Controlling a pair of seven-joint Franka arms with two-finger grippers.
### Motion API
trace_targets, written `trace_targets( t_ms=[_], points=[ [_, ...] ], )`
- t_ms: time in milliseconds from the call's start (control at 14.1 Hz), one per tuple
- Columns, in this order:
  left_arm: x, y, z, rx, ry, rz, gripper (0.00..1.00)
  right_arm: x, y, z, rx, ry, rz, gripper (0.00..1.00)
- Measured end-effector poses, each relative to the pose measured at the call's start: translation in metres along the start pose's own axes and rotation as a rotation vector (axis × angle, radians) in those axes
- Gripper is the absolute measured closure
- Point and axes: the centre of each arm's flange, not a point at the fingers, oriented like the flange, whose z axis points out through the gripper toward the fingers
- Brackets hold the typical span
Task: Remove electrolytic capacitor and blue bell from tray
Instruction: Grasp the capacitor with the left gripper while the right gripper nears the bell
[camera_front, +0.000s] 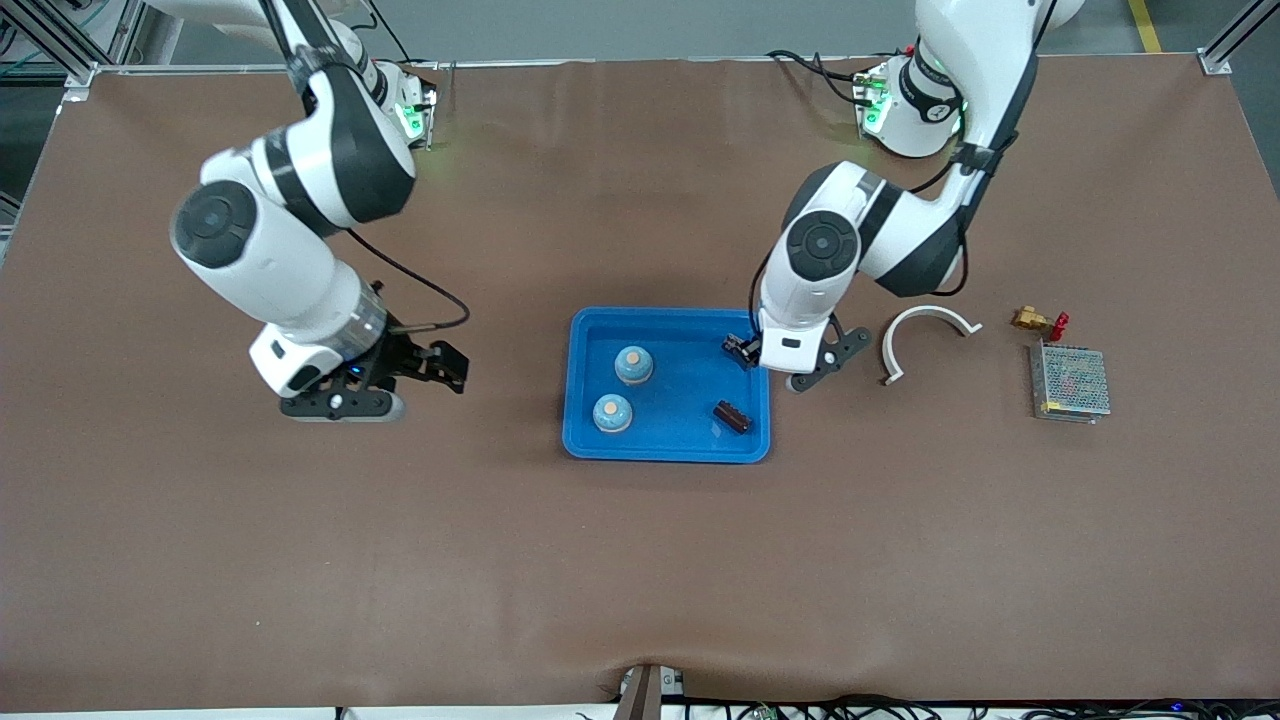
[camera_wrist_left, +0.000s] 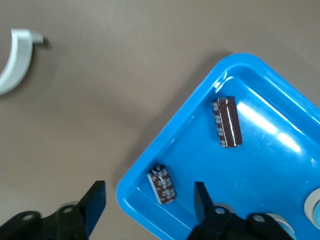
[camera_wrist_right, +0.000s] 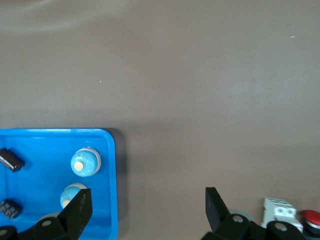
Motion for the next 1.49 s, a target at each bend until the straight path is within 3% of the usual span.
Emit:
trace_targets(
  t_ms=[283,708,1486],
  points=[
    [-0.018,0.009,0.027,0.010,0.000,-0.083,0.24,0.002,-0.007,0.036,-0.008,-0.015,0.040,0.00],
    [-0.046,0.022,0.081,0.019,0.019,-0.148,0.26,-0.021,-0.081,0.084,-0.019,-0.043,0.065,0.00],
    [-0.042,0.019,0.101,0.049,0.018,-0.181,0.32,-0.024,-0.096,0.114,-0.042,-0.054,0.039,0.00]
  ],
)
